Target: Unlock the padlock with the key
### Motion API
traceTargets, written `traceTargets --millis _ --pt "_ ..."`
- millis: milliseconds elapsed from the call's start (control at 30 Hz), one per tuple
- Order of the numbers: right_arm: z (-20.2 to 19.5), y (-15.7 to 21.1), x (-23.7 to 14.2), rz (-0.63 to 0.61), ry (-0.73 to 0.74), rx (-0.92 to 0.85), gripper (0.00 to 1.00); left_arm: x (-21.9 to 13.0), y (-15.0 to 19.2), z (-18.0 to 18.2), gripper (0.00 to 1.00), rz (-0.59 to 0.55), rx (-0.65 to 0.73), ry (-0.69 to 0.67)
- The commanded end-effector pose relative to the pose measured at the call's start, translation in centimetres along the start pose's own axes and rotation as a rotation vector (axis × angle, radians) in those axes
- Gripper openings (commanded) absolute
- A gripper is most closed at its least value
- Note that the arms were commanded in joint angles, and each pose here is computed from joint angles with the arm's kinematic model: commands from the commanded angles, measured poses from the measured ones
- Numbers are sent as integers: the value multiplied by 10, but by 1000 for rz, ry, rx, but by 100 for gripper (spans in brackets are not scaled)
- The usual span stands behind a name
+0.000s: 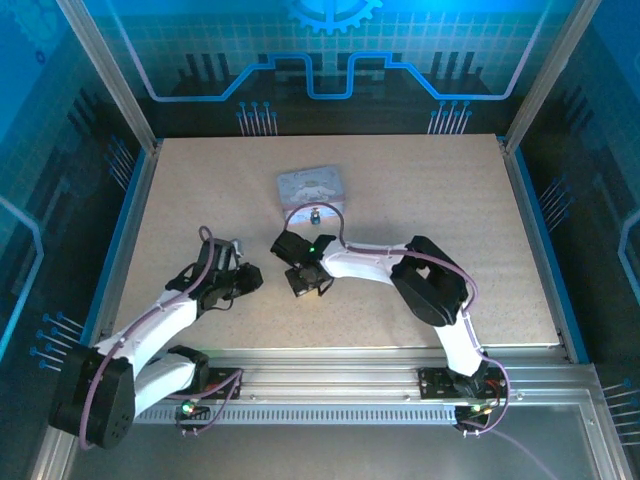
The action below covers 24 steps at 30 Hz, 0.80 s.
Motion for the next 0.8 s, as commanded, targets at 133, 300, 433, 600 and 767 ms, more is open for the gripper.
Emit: traceTargets --millis 133,300,433,600,767 --pt "-15 -4 -15 -129 -170 -31 0 -7 1 -2 21 28 -71 118" --pt "-19 -3 -21 -186 -207 -70 0 -4 0 -7 22 47 -97 176" --pt "-22 -3 -24 -230 -249 -81 0 -2 -1 -10 24 52 -116 213" --pt "-22 -2 -31 -283 -300 -112 0 -2 -2 -11 26 47 -125 238" --pt "-25 -1 -44 -348 -372 -161 0 -2 -2 -11 27 47 -146 262"
Point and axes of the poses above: each hand's point on the last joint's axis, 136 mm out from that joint toward the fingers, its own x axis out along the fingers, its own z axis along the line the jaws close on, y = z × x, the point moved 9 cm from there along -x, back along the fingers, and after that the axes turned 10 degrees about -x, right-handed, at the moved point
